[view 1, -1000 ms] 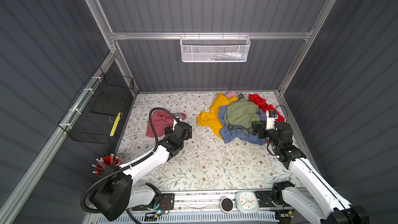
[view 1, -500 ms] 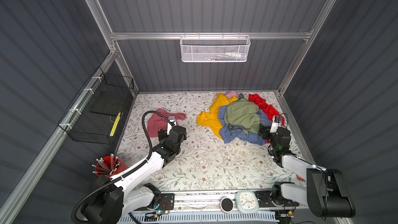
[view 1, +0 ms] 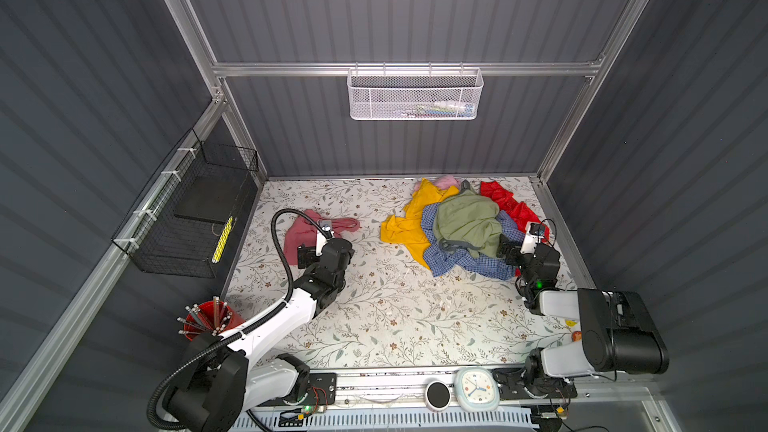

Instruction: Pick out a specific cloth from the pile

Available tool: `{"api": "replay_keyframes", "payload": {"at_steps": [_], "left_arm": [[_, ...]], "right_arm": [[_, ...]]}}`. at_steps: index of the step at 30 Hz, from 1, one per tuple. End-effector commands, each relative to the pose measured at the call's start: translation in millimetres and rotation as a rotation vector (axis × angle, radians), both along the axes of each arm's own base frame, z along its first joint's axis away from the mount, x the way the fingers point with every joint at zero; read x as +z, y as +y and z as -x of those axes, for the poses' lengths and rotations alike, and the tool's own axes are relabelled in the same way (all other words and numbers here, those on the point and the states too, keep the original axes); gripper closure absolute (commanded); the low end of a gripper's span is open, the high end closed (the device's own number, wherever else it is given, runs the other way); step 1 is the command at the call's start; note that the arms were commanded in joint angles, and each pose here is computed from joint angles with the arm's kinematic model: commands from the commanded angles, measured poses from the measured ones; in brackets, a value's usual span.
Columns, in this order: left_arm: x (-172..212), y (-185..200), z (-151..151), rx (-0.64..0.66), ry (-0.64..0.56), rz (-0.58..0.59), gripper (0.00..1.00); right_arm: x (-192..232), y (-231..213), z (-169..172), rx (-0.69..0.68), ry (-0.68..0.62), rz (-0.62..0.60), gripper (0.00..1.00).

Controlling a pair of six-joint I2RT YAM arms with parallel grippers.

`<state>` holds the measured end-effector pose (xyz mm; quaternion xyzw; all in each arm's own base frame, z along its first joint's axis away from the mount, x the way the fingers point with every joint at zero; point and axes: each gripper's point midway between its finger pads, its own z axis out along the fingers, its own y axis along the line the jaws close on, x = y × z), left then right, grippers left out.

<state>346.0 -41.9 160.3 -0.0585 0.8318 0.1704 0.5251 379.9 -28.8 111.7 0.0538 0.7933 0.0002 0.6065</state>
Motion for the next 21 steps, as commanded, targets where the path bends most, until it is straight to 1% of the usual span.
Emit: {"api": "replay_keyframes", "payload": {"at_steps": [1, 4, 6, 8, 11, 14, 16, 17, 18, 19, 20, 21], "left_arm": [[-6.7, 20.6, -14.0, 0.030, -0.037, 0.020, 0.00], [-17.9, 30.4, -27.5, 0.006, -0.031, -0.004, 0.00], [-29.1, 30.1, -38.1, -0.042, -0.020, -0.033, 0.00], [-39.5, 34.5, -43.9, -0.044, -0.033, -0.039, 0.00], [-50.7, 34.8, -49.2, -0.085, -0.096, 0.003, 0.00], [-68.6, 42.8, -50.8, -0.082, -0.108, 0.025, 0.00], [-80.8, 46.3, -50.2, -0.104, -0.133, 0.076, 0.00], [-79.8, 48.7, -52.9, -0.114, -0.169, 0.074, 0.01], [-82.9, 49.0, -53.5, -0.113, -0.150, 0.092, 0.00], [-86.2, 46.0, -54.2, -0.135, -0.106, 0.109, 0.00], [-89.4, 43.5, -57.0, -0.162, -0.092, 0.116, 0.00], [-87.9, 41.0, -62.7, -0.185, -0.105, 0.113, 0.00]], "right_arm": [[7.7, 0.9, -5.3, 0.010, -0.021, -0.011, 0.01], [7.7, 0.9, -5.3, 0.010, -0.025, -0.011, 0.01], [8.0, 1.2, -5.4, 0.011, -0.028, -0.010, 0.01], [8.1, 1.4, -5.4, 0.011, -0.027, -0.011, 0.01], [7.4, 1.2, -5.3, 0.011, -0.026, -0.011, 0.01], [8.6, 1.4, -5.2, 0.011, -0.029, -0.011, 0.01], [8.4, 1.0, -5.3, 0.011, -0.029, -0.011, 0.01], [8.3, 1.2, -5.1, 0.011, -0.029, -0.011, 0.01], [8.8, 1.4, -5.2, 0.012, -0.030, -0.011, 0.01], [8.6, 1.0, -5.0, 0.011, -0.029, -0.011, 0.01], [8.6, 1.3, -5.3, 0.012, -0.029, -0.011, 0.01], [8.5, 1.6, -5.3, 0.012, -0.029, -0.011, 0.01]]}}
